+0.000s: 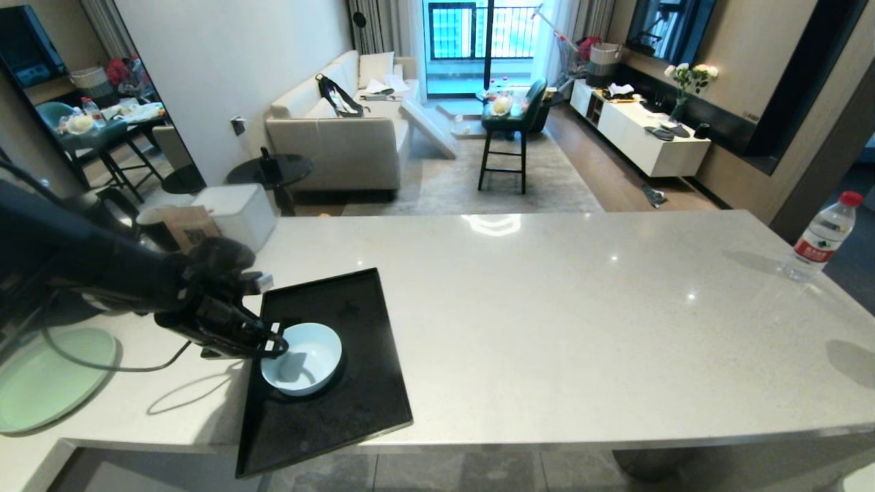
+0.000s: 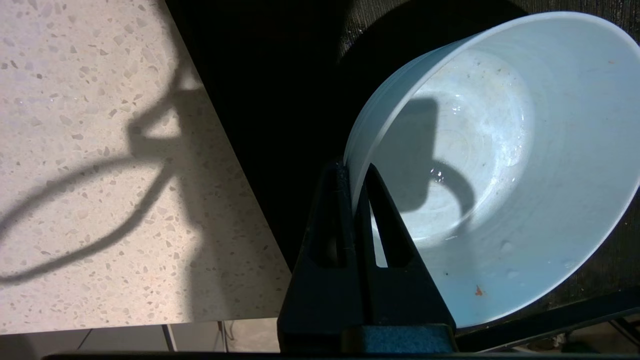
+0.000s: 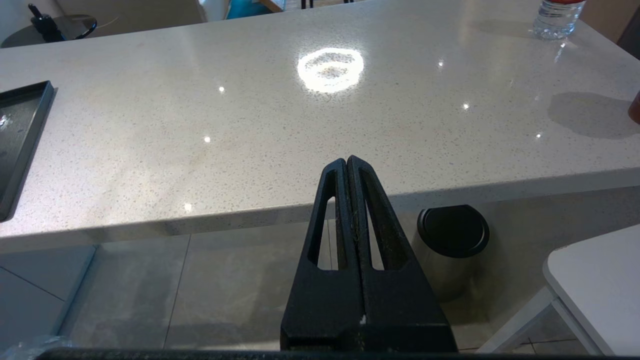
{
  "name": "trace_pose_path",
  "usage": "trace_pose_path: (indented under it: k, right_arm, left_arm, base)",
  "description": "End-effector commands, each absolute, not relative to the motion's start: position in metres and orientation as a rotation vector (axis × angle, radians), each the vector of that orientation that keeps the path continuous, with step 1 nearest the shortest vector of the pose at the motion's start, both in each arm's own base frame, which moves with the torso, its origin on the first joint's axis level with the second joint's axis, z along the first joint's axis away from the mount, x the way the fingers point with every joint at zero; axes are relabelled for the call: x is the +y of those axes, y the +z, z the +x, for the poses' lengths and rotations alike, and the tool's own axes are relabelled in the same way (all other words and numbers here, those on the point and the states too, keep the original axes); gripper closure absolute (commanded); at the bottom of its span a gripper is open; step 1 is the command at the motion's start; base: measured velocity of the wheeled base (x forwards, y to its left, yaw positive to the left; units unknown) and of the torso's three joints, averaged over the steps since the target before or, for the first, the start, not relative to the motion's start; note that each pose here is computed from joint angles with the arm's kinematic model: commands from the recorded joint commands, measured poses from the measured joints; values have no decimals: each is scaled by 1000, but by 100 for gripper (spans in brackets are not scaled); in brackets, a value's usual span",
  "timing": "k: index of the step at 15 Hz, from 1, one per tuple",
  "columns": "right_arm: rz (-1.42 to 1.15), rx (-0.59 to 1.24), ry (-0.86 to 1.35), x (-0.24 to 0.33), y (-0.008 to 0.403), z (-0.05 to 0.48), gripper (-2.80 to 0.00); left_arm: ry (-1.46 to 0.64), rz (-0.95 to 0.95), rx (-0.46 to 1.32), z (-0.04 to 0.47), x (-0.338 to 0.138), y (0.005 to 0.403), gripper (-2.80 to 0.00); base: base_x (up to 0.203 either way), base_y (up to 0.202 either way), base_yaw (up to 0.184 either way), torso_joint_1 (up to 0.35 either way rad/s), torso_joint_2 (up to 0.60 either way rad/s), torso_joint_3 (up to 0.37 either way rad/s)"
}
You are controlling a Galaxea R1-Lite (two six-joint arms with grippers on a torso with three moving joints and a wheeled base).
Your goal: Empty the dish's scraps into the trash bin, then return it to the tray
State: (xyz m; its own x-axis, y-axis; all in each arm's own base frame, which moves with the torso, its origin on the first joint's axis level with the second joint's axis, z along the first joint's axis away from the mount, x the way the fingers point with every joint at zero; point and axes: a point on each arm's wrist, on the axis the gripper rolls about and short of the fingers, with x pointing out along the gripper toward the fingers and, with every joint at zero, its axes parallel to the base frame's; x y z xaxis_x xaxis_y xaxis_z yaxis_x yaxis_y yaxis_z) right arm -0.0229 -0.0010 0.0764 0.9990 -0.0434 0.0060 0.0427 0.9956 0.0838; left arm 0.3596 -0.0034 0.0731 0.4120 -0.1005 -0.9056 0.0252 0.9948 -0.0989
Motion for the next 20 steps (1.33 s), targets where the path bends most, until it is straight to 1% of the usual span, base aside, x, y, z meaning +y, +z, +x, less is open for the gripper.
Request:
trace_pose_path:
  k: [1,2,3,9,13,15,16,19,20]
  right_arm:
    - [85,-9,-43,-1,77,-23,0]
    - [85,-9,-43,-1,76,-23,0]
    - [85,-9,-43,-1,77,-23,0]
    - [85,-9,-43,-1,77,-23,0]
    - [85,-9,-43,-1,77,-23,0]
    - [85,-9,-43,-1,77,-23,0]
    - [85,-9,-43,-1,77,-23,0]
    - [85,-9,-43,-1,76,-23,0]
    - [85,-9,-43,-1,77,-23,0]
  left_arm:
    - [-79,-74,1146,361,-4,72,0]
    - [-81,-73,1146,362,-4,72,0]
    - [-86,-70,1142,363,-6,72,-280]
    - [-90,-61,1125,366,-8,75,-280]
    - [-81,-54,1028,352,-7,112,-280]
    - [-73,-52,920,340,-4,136,-280]
    - [-59,-43,838,334,-3,148,-280]
    - [16,-8,645,310,-1,174,-280]
    - [25,-5,593,298,-1,184,0]
  base:
    - [0,0,0,0,0,0]
    - [0,0,0,0,0,0]
    - [0,0,0,0,0,0]
    - [0,0,0,0,0,0]
    - [0,0,0,0,0,0]
    - [0,0,0,0,0,0]
    - [0,0,0,0,0,0]
    - [0,0,0,0,0,0]
    - [0,0,0,0,0,0]
